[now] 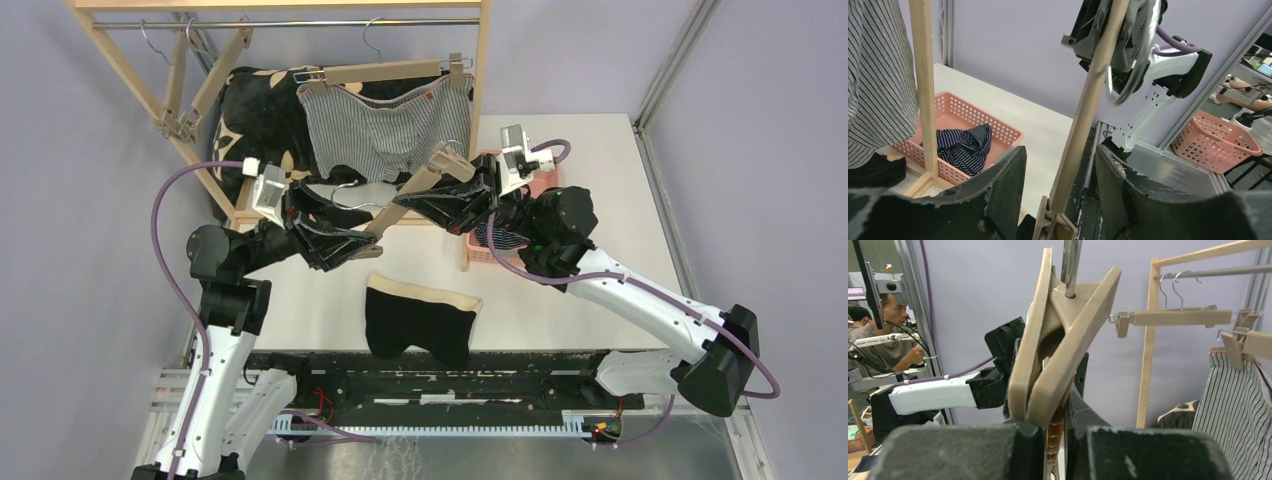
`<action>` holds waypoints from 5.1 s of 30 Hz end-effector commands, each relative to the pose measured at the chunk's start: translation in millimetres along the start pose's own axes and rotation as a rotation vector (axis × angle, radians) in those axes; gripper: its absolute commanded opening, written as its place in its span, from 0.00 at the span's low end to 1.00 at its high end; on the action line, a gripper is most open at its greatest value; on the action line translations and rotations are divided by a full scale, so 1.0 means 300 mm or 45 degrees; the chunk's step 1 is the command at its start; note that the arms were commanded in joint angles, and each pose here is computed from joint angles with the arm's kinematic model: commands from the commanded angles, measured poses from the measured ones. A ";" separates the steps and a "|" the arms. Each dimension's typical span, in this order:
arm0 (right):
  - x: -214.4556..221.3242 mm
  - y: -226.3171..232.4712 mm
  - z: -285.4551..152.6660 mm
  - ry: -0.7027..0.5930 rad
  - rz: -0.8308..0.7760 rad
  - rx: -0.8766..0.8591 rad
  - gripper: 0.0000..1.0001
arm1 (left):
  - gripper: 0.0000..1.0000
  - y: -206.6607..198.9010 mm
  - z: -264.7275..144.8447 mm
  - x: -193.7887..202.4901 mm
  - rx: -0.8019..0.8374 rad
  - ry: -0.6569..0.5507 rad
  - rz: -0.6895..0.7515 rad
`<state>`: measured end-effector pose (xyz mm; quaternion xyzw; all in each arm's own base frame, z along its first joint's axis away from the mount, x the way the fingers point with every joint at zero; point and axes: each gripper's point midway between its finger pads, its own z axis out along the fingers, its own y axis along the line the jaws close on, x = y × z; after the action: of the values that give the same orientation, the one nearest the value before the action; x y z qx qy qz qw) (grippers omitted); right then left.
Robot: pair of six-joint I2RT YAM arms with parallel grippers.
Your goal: Remove the underwear clipped to the hanger
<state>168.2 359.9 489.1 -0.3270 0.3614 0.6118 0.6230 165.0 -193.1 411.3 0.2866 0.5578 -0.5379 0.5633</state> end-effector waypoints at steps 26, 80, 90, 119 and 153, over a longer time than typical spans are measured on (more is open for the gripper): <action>-0.023 -0.091 0.019 0.056 -0.099 0.178 0.55 | 0.03 0.058 0.010 -0.249 -0.335 -0.092 0.212; 1.221 0.099 -0.776 1.592 0.338 0.541 1.00 | 0.03 0.543 -0.469 -0.302 -1.724 0.599 0.266; 1.378 0.030 -0.914 1.846 0.285 0.766 0.89 | 0.03 0.593 -0.402 -0.378 -1.446 0.460 0.280; 0.702 -0.219 -0.669 1.313 -0.300 1.189 0.01 | 0.03 0.665 -0.394 -0.531 -1.424 0.282 0.425; 0.152 -0.613 -1.095 0.925 -0.527 2.078 0.01 | 0.03 0.639 -0.346 -0.583 -1.293 0.172 0.452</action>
<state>313.1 103.8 283.3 -0.0460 0.7857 -0.1105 0.6069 361.7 13.4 451.8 0.0787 0.7816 -0.0773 0.6140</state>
